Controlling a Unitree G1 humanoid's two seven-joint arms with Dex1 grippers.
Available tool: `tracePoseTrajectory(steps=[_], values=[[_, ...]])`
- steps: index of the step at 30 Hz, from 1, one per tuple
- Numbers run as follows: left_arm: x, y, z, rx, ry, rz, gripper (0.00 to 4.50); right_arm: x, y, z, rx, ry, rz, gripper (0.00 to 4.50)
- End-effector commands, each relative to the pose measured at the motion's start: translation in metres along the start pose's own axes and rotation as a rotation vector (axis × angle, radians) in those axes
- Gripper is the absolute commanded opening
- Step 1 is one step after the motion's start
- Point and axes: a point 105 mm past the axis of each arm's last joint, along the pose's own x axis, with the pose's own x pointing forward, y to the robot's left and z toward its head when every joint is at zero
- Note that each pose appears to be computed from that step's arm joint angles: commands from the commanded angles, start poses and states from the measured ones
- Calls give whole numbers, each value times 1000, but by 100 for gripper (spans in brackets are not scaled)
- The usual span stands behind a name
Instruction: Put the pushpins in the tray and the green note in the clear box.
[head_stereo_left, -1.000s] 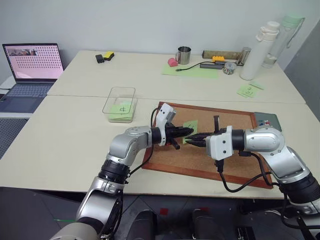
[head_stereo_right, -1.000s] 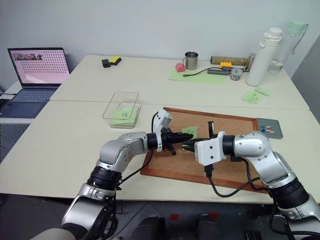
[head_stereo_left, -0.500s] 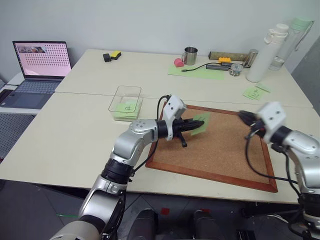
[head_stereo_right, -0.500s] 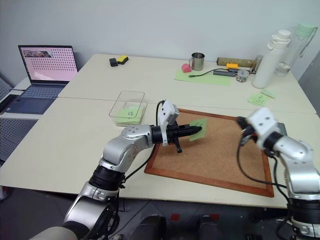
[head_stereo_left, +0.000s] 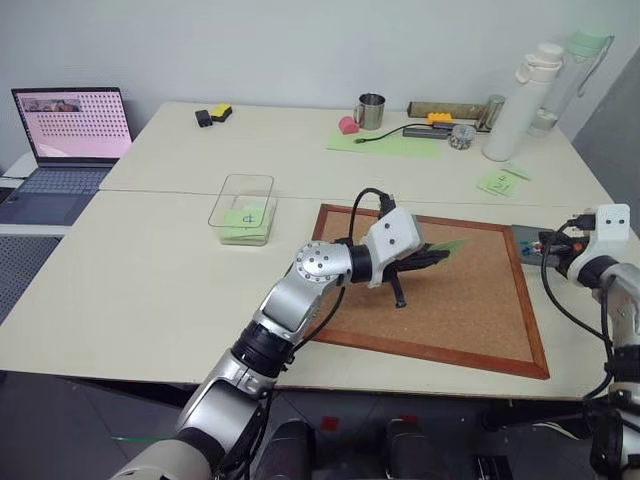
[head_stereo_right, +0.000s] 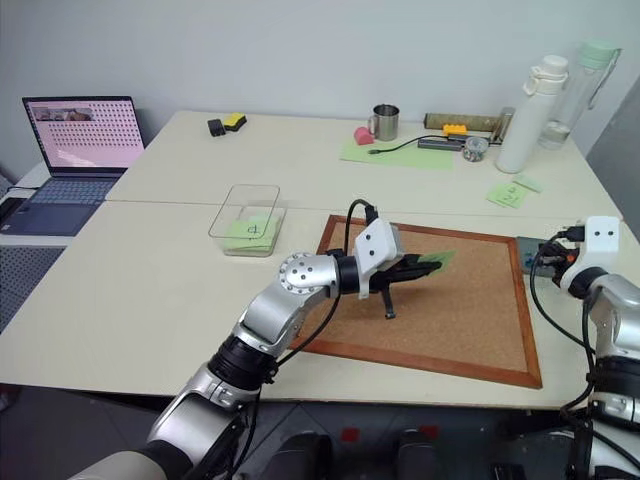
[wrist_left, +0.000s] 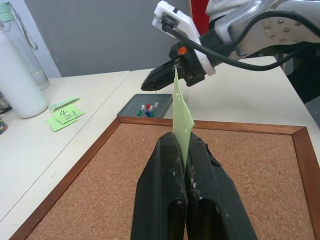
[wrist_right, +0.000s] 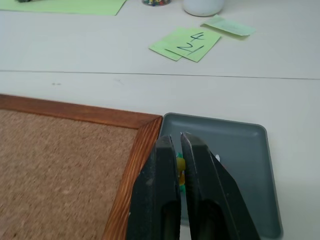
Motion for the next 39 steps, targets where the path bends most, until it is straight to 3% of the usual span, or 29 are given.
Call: tracePoseTrajectory(steps=[1,10,39], values=[[-3,2,7,36,-22,22,1,4,-15,6,7,-25,-33,28],[-9,1,4,20,-10,38,0,9,-27,9,-9,-47,-54,218],[-9,3,4,15,2,45,0,12,-25,15,-30,-85,-23,218]])
